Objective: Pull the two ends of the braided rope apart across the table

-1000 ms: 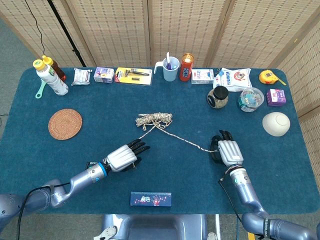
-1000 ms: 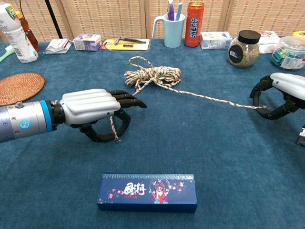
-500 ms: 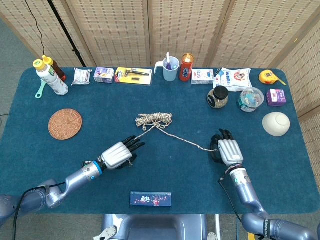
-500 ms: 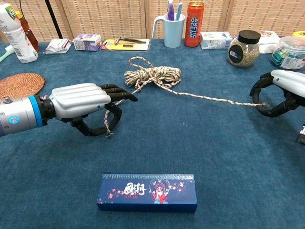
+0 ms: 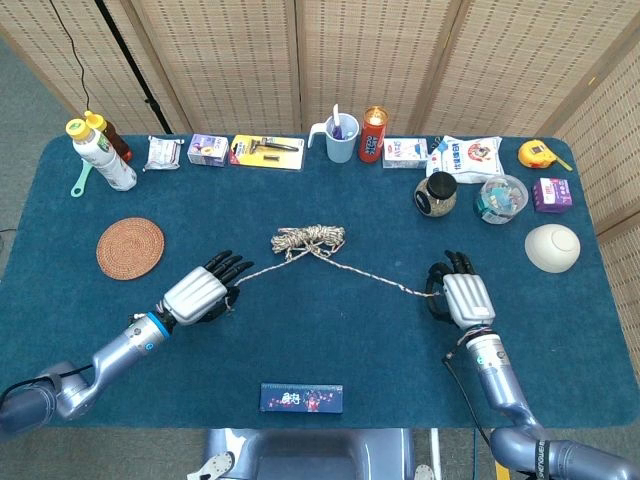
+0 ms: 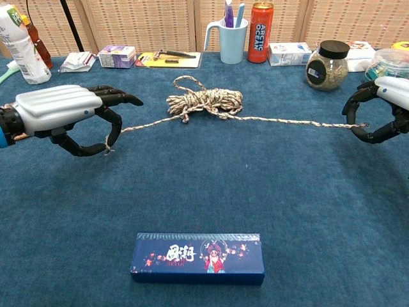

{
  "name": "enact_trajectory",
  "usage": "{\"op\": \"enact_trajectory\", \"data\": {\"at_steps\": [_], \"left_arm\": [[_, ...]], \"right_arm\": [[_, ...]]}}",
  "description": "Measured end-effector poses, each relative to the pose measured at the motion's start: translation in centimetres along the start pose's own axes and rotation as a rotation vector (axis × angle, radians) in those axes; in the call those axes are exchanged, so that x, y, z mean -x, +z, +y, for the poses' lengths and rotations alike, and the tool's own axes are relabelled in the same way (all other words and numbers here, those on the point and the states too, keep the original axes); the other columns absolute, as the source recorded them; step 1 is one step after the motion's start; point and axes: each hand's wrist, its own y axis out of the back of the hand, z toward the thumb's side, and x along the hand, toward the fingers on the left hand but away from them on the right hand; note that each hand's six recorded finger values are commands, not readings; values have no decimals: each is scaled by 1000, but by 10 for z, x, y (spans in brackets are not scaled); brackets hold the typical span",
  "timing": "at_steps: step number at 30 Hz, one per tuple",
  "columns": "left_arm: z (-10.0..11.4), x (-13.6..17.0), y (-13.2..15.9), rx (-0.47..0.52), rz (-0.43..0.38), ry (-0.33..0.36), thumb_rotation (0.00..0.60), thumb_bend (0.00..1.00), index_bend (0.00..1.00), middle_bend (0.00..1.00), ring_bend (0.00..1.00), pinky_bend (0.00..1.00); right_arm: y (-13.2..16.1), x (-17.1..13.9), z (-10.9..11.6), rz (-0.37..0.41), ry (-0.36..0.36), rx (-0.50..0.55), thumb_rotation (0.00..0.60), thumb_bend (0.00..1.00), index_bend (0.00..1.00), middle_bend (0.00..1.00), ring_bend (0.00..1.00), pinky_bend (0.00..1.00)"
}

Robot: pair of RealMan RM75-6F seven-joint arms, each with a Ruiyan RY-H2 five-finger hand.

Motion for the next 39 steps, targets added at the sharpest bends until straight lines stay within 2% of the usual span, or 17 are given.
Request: {"op": "enact_trajectory", "data": {"at_steps": [7,15,29,39], "left_arm": [[17,25,-28,1,75,41,600,534,607,87,0,0],[24,46,-47,1,131,59,600,535,611,90,0,0],[37,90,-89,3,272,96,600,538,612,95,0,0],[42,137,-122,2,405,107,600,538,612,96,0,0]], "right_arm": [[-6,-4,19,-3,-45,-10,600,536,659,308,77,0],[-15,-6,29,-22,-68,-12,600,536,661,310,80,0],[-53,-13,52,-114,-111,-33,600,536,662,312,83,0],[-82,-20,62,-182,-127,-44,600,536,662,312,85,0]]}}
